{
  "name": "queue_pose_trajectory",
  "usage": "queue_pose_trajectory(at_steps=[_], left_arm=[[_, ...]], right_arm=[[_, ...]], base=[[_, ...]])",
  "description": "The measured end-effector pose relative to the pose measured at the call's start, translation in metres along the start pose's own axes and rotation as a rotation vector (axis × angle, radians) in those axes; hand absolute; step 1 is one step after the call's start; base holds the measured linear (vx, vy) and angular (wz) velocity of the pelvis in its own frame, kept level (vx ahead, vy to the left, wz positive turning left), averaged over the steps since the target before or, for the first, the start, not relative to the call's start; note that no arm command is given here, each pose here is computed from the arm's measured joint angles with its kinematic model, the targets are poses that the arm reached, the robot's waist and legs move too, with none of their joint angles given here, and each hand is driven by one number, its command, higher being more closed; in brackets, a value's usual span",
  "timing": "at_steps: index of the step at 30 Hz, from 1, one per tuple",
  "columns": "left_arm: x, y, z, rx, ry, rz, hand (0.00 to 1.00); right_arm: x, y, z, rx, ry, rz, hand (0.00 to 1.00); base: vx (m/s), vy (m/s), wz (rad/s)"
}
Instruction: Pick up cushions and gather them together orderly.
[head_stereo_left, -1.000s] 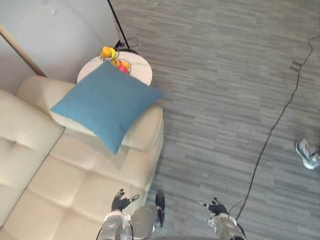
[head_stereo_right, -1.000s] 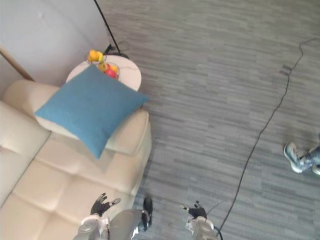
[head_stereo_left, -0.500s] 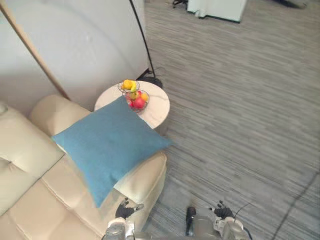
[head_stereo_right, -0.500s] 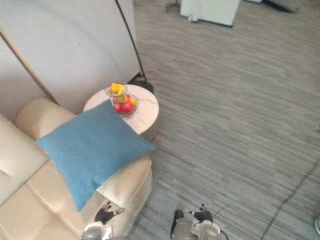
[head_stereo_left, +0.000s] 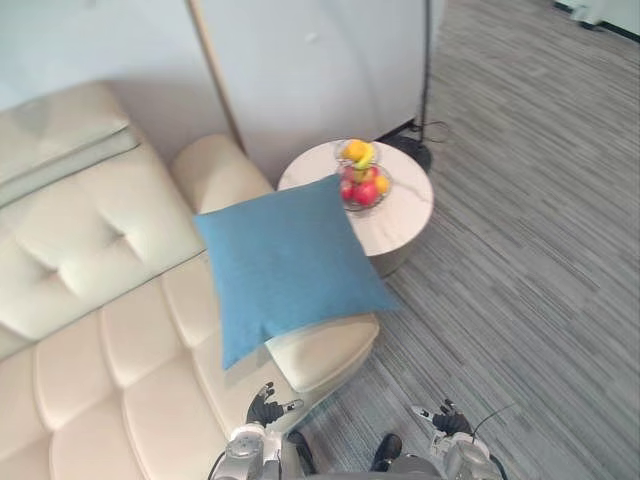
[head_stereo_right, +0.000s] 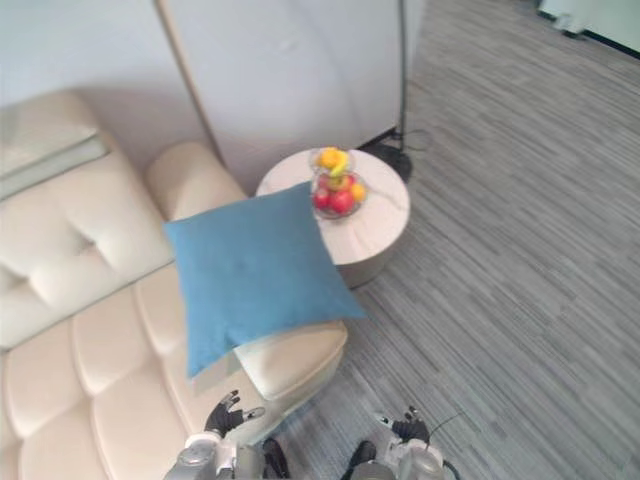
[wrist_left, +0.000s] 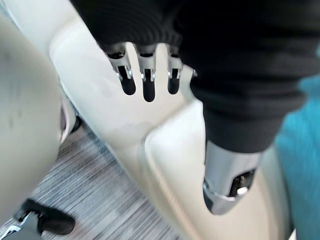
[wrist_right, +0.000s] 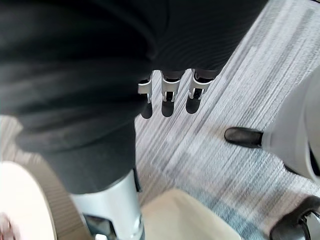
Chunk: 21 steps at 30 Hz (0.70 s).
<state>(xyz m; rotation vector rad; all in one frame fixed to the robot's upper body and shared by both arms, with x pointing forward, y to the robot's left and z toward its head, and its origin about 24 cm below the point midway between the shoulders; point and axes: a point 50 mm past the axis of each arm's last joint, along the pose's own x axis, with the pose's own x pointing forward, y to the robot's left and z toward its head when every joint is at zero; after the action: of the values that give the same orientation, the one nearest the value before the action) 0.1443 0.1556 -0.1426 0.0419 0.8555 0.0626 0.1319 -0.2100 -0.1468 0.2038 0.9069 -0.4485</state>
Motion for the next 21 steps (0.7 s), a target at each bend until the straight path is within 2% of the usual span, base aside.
queue_pose_trajectory(at_steps=[7,9,14,21], left_arm=[[-0.001,0.011,-0.006,0.023,0.021,0.019,0.0],[-0.002,0.021,-0.007,0.039,0.026,0.042,0.0],[-0.002,0.029,-0.012,0.057,0.049,0.061,0.0],[-0.006,0.029,-0.022,-0.021,0.076,0.097,0.0]], right_arm=[[-0.002,0.001,-0.007,0.025,0.02,0.0,0.0],[-0.003,0.006,-0.01,0.024,0.027,0.019,0.0],[-0.008,-0.005,-0.025,0.034,0.073,-0.014,0.0],[-0.009,-0.011,-0.029,0.056,0.084,-0.038,0.0]], base=[[0.04,0.054,0.39],[0.01,-0.069,0.75],[0.04,-0.146,0.93],[0.11,-0.127,0.58]])
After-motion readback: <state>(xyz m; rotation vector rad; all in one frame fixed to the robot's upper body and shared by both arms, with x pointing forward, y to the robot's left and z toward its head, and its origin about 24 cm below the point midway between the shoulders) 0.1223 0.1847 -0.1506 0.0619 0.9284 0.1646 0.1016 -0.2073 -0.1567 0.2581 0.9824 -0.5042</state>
